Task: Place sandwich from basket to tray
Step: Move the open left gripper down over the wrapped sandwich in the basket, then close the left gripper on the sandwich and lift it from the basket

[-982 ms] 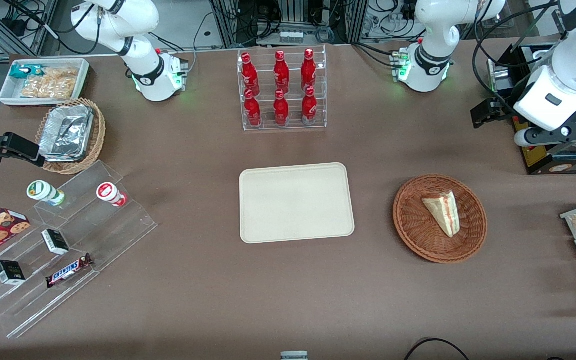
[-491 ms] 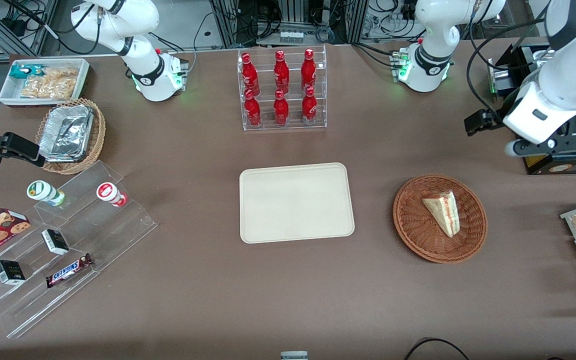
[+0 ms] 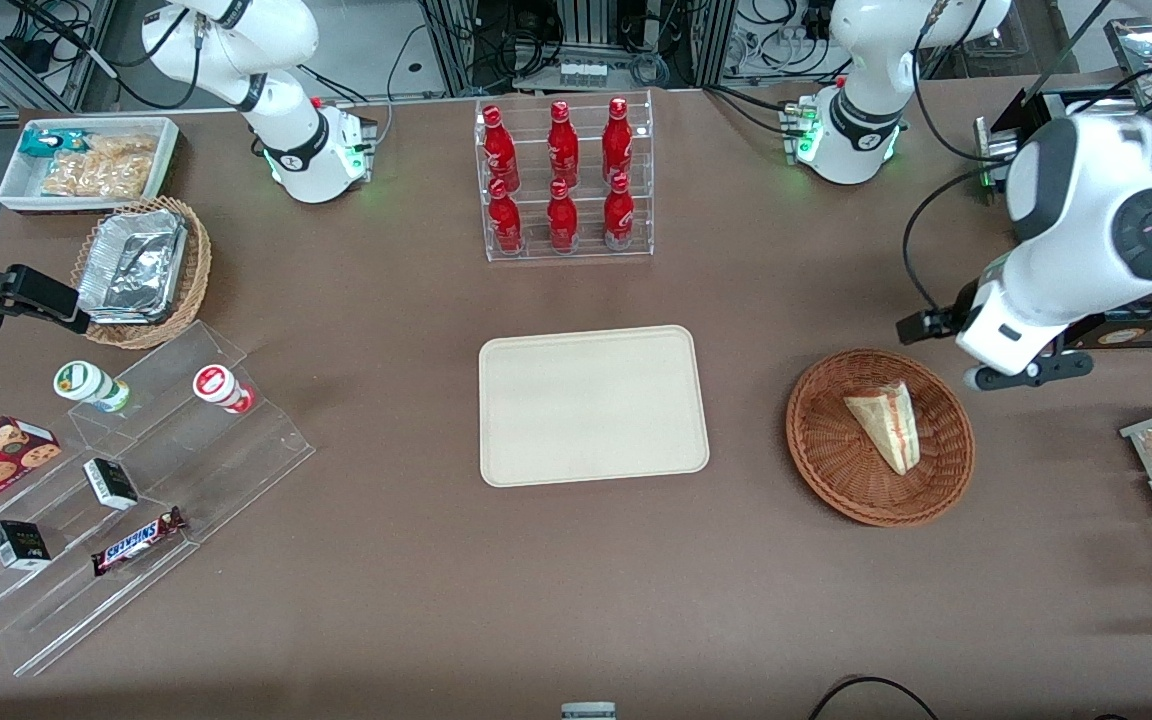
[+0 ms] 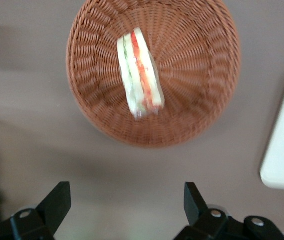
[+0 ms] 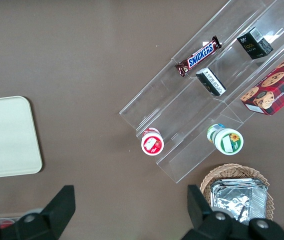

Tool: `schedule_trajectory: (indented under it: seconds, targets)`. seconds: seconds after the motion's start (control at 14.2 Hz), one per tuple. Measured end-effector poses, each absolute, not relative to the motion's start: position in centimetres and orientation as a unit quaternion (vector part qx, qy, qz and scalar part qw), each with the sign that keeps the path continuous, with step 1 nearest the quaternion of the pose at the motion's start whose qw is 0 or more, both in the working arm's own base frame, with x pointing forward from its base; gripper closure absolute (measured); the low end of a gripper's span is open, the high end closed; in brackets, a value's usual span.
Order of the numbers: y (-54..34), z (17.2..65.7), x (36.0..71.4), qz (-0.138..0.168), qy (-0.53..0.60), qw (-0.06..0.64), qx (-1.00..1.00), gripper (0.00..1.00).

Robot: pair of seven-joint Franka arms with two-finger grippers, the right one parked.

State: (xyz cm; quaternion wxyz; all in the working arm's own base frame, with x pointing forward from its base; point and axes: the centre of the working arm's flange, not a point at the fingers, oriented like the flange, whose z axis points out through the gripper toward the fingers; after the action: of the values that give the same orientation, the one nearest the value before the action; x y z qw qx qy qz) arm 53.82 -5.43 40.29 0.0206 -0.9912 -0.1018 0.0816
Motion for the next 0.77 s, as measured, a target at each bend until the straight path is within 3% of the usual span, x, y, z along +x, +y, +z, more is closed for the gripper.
schedule_trajectory:
  seconds: [0.28, 0.77]
  targets:
    - [-6.1, 31.4, 52.8, 0.068, -0.222, 0.017, -0.972, 0.0]
    - [-5.2, 27.4, 53.9, 0.056, -0.293, 0.007, -0.955, 0.0]
